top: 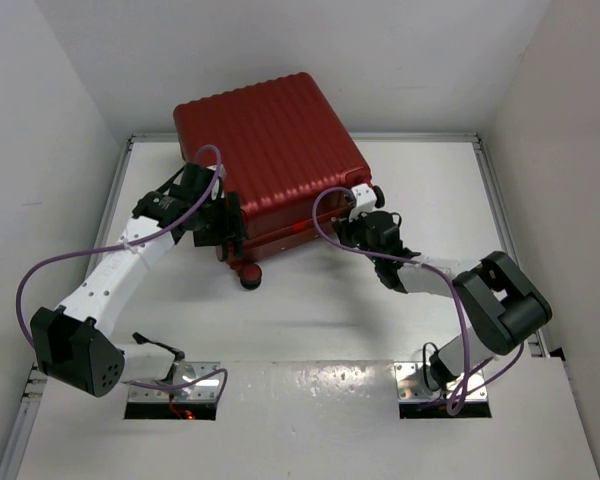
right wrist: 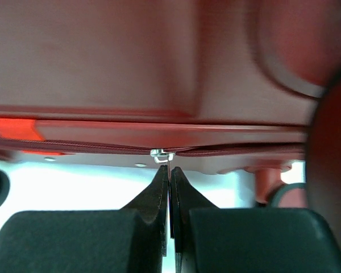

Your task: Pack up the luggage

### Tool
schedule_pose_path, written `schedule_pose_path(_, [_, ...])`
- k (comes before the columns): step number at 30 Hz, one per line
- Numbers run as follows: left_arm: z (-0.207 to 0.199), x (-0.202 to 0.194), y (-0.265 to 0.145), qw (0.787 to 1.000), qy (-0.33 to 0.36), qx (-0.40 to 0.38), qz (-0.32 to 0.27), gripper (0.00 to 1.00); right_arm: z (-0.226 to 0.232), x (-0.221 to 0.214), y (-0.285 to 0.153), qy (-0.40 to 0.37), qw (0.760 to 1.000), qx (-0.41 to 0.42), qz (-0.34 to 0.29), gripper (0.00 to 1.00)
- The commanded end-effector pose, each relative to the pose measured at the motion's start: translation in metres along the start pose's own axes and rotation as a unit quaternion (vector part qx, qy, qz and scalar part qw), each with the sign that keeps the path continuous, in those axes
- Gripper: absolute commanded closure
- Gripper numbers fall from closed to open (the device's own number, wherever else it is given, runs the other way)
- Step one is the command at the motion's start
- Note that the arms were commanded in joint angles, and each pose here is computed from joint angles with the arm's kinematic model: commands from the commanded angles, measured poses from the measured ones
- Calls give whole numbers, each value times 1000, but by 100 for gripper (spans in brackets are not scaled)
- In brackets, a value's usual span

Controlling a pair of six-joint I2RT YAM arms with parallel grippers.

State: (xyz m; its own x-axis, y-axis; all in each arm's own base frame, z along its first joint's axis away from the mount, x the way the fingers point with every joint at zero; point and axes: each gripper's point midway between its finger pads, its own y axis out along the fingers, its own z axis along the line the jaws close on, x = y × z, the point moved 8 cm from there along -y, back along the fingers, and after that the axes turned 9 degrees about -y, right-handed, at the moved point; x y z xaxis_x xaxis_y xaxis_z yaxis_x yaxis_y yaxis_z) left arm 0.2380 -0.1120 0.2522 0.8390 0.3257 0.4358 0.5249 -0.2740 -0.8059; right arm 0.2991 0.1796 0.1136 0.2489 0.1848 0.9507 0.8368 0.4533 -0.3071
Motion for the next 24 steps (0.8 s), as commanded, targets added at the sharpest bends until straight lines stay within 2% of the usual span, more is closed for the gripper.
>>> schedule_pose_path(1, [-1,1,10,999,36,3,-4,100,-33,-10,-9,11,995,-92,25,100])
schedule_pose_path(6, [15,0,12,999,35,41,-1,100,-54,-18,-15,33,990,-131,40,100])
schedule_pose_path(13, [60,18,15,991,13,134,-10,100,-90,-23,-25,62,980,-185,50,100])
schedule_pose_path(18, [91,39,13,980,-12,195,-28,100,-110,-27,-31,80,973,-209,51,100])
schedule_pose_path(19, [93,39,17,980,-3,199,-17,100,-115,-26,-32,81,972,-215,49,100])
schedule_pose_path(24, [105,57,18,965,9,258,-37,100,-130,-24,-26,95,969,-225,37,100])
